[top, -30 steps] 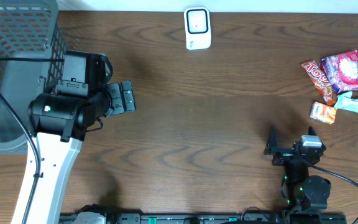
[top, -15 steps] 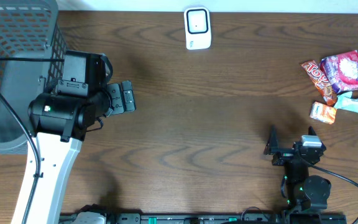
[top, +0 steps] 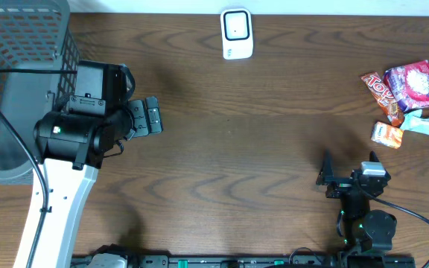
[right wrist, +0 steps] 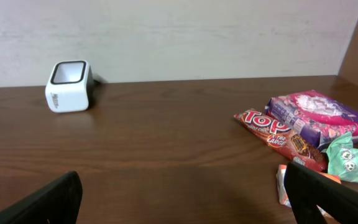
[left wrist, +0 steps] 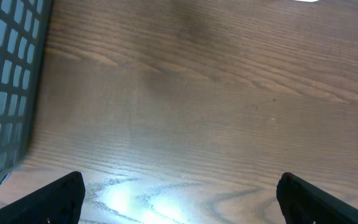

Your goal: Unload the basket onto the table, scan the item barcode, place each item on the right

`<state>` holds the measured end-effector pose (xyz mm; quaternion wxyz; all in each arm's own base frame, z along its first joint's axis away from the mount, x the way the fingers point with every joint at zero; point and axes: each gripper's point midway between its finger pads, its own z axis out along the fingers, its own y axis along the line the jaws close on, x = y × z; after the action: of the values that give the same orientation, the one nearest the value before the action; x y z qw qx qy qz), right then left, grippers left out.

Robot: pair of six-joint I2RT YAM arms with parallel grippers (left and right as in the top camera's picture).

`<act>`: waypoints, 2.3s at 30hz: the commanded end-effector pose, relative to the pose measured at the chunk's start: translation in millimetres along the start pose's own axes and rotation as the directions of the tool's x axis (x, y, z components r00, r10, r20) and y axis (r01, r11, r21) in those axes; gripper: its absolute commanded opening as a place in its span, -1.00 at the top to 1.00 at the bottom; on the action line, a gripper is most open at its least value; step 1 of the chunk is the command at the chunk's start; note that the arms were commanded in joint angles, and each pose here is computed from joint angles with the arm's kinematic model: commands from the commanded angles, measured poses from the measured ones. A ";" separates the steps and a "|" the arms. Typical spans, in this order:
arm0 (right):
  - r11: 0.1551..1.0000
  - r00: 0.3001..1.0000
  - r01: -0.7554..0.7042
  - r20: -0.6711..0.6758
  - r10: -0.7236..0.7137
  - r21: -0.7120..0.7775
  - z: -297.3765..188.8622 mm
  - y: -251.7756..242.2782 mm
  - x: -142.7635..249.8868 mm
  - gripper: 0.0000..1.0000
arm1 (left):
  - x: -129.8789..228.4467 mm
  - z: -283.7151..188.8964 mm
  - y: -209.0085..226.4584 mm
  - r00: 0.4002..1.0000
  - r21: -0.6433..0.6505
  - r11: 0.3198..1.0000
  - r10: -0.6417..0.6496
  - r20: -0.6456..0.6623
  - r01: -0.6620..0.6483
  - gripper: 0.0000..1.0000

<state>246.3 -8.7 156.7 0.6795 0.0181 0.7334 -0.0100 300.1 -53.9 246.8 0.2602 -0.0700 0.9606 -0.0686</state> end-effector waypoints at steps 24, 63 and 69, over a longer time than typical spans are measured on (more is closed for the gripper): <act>1.000 1.000 -0.010 -0.004 0.010 -0.016 -0.3 3.5 1.5 -0.99 | -0.9 0.0 2.4 1.000 -0.013 1.000 0.005 0.003 -0.005 -0.96; 0.999 1.000 -0.024 -0.004 0.024 -0.027 -0.3 5.8 1.4 -0.99 | -0.9 0.0 2.4 1.000 -0.013 1.000 0.005 0.003 -0.005 -0.96; 0.999 1.000 -0.024 -0.004 0.024 -0.027 -0.3 5.8 1.5 -0.99 | -0.9 0.0 2.4 1.000 -0.013 1.000 0.005 0.003 -0.005 -0.96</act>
<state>246.3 -8.3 156.7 0.6795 0.0202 0.7333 -0.0064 300.1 -53.8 246.8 0.2602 -0.0701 0.9606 -0.0684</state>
